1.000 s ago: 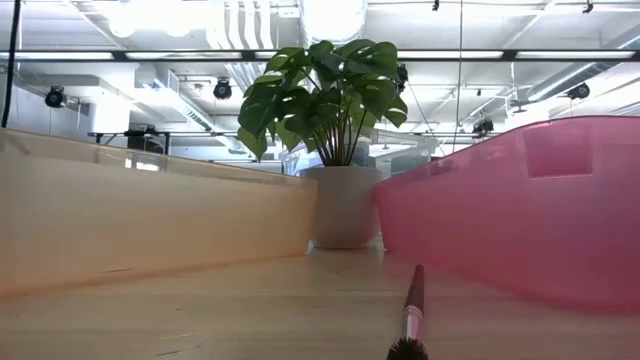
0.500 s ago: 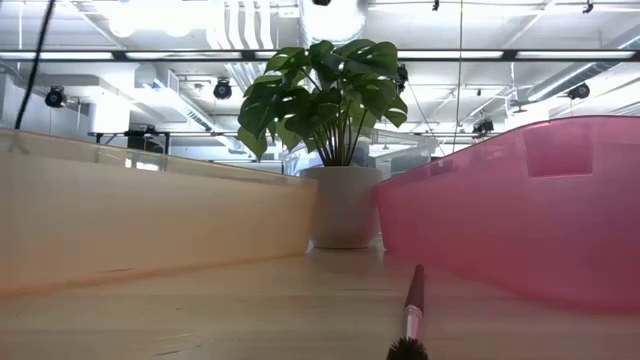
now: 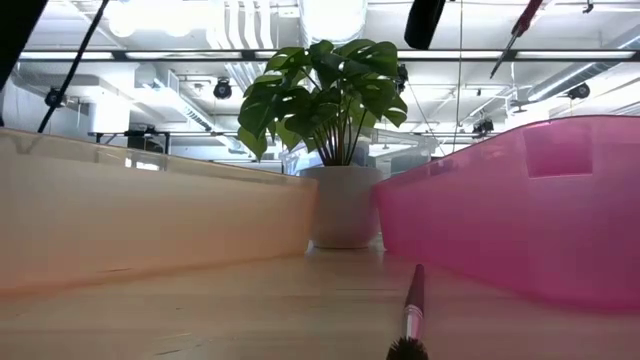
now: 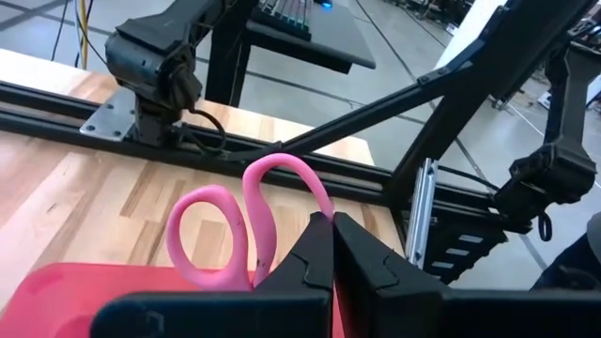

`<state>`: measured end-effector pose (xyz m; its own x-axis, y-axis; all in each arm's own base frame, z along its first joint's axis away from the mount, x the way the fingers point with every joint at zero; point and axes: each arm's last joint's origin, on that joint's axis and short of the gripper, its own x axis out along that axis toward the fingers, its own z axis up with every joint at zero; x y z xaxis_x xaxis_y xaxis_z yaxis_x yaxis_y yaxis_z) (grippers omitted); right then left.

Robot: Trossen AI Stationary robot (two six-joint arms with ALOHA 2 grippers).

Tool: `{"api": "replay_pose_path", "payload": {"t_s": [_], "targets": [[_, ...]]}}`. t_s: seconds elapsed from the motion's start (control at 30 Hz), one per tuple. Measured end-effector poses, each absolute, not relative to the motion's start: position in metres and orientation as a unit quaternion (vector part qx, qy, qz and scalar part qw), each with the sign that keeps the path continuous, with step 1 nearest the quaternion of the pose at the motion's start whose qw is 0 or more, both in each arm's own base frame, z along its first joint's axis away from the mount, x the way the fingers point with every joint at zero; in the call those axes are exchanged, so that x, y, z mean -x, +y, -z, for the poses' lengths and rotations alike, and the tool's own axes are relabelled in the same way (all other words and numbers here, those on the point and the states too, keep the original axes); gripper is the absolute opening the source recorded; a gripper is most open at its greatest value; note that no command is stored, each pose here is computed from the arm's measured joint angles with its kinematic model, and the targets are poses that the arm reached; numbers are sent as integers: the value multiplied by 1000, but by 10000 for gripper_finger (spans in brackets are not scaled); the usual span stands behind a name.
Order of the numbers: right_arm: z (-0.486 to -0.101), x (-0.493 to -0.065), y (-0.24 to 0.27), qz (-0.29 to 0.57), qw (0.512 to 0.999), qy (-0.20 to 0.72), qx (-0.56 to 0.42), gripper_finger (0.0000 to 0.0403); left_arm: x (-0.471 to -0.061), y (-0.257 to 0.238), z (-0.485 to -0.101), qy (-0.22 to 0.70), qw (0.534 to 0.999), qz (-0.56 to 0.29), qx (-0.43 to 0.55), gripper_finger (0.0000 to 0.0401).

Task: Pick & Place Paint Supplies
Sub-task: Put the bottom pink scissor into the pink bin, then put the pink scissor into the pink bin

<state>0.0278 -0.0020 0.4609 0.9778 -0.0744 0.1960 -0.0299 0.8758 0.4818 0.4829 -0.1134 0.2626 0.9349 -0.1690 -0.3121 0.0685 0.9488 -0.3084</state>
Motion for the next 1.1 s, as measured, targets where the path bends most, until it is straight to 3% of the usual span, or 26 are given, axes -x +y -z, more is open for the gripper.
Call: {"api": "replay_pose_path", "payload": {"t_s": [0.4,0.77,0.9,1.1], "targets": [[-461,-24,0,4,964,-106,-245,203,-482,-112,-263,173,970,57,163,2],[-460,-25,0,4,964,-104,-245,203,-481,-112,-264,177,967,51,178,106],[-458,-26,-1,7,964,-97,-247,203,-477,-111,-274,172,967,60,176,116],[-438,-35,-5,33,963,-18,-265,203,-451,-107,-319,167,969,66,171,118]]}}
